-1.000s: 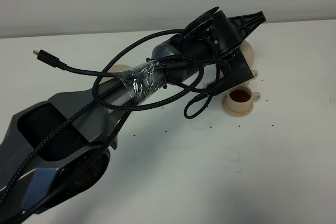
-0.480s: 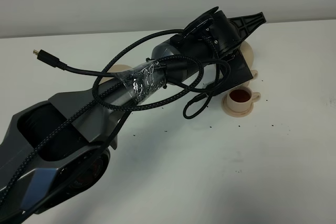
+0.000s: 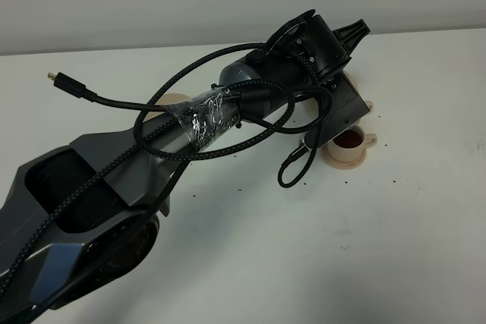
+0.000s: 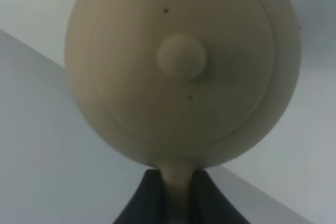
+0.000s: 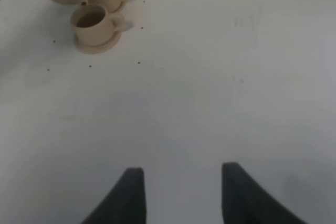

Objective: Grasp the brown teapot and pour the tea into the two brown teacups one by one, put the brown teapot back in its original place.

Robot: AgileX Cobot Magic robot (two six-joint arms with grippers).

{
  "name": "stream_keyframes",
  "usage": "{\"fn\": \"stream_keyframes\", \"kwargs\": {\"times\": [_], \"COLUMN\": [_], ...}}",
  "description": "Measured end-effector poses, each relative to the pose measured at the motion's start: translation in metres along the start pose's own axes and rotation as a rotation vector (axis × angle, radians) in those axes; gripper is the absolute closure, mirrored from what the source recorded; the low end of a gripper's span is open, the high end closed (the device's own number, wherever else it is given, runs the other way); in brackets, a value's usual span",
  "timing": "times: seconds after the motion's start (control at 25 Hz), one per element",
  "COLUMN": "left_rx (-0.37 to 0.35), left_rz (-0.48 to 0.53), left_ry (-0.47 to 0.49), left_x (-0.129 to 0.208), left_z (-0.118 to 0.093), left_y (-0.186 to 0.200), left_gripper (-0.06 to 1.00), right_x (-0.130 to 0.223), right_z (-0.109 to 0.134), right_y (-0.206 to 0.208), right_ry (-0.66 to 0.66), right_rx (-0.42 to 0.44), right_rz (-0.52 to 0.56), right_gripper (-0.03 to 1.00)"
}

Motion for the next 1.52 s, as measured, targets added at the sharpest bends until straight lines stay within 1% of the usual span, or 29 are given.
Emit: {"fn": "stream_keyframes", "kwargs": {"times": [0.08,0.24,0.32,0.48,0.6,0.64,0.72,0.76,0.84,0.96,1.0,1.04,1.12,1.2,1.28,1.36,1.52], "left_rx": [0.010,0.018,0.035,0.111,0.226,0.269,0.381,0.427,0.492,0.585,0.616,0.638,0.671,0.690,0.702,0.714,0.697], "left_rz": [0.003,0.018,0.034,0.031,0.014,0.010,0.014,0.010,-0.043,-0.159,-0.192,-0.200,-0.176,-0.128,-0.082,-0.060,-0.071], "left_ry": [0.073,0.300,0.419,0.678,0.932,1.004,1.140,1.191,1.315,1.453,1.488,1.512,1.524,1.505,1.484,1.474,1.475], "left_x": [0.002,0.015,0.025,0.036,0.034,0.033,0.031,0.029,0.026,0.021,0.019,0.018,0.018,0.018,0.018,0.017,0.016], "left_z": [-0.002,-0.003,-0.005,-0.016,-0.031,-0.037,-0.052,-0.057,-0.061,-0.061,-0.062,-0.065,-0.075,-0.087,-0.098,-0.105,-0.104], "left_y": [-0.001,0.007,0.016,0.032,0.040,0.043,0.049,0.050,0.049,0.049,0.050,0.048,0.043,0.037,0.032,0.029,0.025], "left_gripper": [0.82,0.82,0.82,0.82,0.82,0.82,0.82,0.82,0.82,0.82,0.82,0.82,0.82,0.82,0.82,0.82,0.82], "right_x": [0.000,0.000,0.000,0.000,0.000,0.000,0.000,0.000,0.000,0.000,0.000,0.000,0.000,0.000,0.000,0.000,0.000], "right_z": [0.000,0.000,0.000,0.000,0.000,0.000,0.000,0.000,0.000,0.000,0.000,0.000,0.000,0.000,0.000,0.000,0.000], "right_y": [0.000,0.000,0.000,0.000,0.000,0.000,0.000,0.000,0.000,0.000,0.000,0.000,0.000,0.000,0.000,0.000,0.000], "right_ry": [0.000,0.000,0.000,-0.002,-0.001,-0.001,-0.001,-0.001,-0.001,0.000,0.000,0.000,0.000,0.000,0.000,0.000,-0.002], "right_rx": [0.000,0.000,0.000,0.000,0.000,0.000,0.000,0.000,0.000,0.000,0.000,0.000,0.000,0.000,0.000,0.000,0.000], "right_rz": [0.000,0.000,0.000,0.000,0.000,0.000,0.000,0.000,0.000,0.000,0.000,0.000,0.000,0.000,0.000,0.000,0.000], "right_gripper": [0.62,0.62,0.62,0.62,0.62,0.62,0.62,0.62,0.62,0.62,0.62,0.62,0.62,0.62,0.62,0.62,0.62]}}
Point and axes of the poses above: a point on each arm's last joint axis where the gripper is mounted, y pointing back along that axis away from the gripper, z along the wrist's bending axis when the last joint is at zero, x = y × z, the point moved 8 cm from there along -y, pointing out along that axis toward the gripper, and after that the axes turned 8 degrees about y, right-handed, at the moved point
